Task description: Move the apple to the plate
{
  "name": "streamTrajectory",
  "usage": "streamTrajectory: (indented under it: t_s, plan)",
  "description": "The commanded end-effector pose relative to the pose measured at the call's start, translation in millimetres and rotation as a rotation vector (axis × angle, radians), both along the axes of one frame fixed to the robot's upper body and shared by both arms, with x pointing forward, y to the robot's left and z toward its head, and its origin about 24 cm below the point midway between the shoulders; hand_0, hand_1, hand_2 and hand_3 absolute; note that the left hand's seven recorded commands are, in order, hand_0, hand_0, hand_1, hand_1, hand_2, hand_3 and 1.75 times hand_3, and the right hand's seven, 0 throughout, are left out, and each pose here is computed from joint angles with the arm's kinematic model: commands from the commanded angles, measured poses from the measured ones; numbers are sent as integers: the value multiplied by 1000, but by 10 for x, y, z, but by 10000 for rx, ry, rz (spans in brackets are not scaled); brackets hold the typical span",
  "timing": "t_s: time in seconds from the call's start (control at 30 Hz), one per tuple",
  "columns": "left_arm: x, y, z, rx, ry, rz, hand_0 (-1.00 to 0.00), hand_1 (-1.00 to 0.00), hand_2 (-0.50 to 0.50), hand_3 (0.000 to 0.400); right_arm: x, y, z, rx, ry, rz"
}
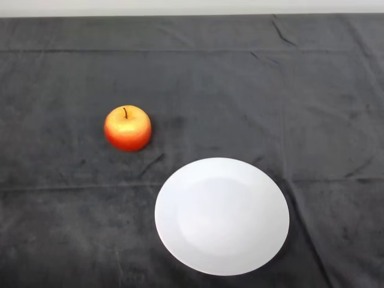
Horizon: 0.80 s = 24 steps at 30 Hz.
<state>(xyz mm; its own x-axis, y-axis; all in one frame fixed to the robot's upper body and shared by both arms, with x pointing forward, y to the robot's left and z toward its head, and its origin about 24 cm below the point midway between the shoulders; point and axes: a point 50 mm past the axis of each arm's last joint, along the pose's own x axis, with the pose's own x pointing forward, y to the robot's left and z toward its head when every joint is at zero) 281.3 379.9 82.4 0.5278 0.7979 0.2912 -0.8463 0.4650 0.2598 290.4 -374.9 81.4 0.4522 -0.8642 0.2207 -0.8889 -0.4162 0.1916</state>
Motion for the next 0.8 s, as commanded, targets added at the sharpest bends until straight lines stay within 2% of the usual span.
streamTrajectory:
  t_s: [0.03,0.5,0.8]
  plan:
    - [164,-123,141,397,-276,-748,0,0,0,0,-66,-110,62,-171,-130,-326]
    - [491,-589,164,644,-163,-2878,0,0,0,0,-66,-110,62,-174,-126,-325]
    - [661,-968,117,835,128,-4418,0,0,0,0,-66,-110,62,-176,-124,-326]
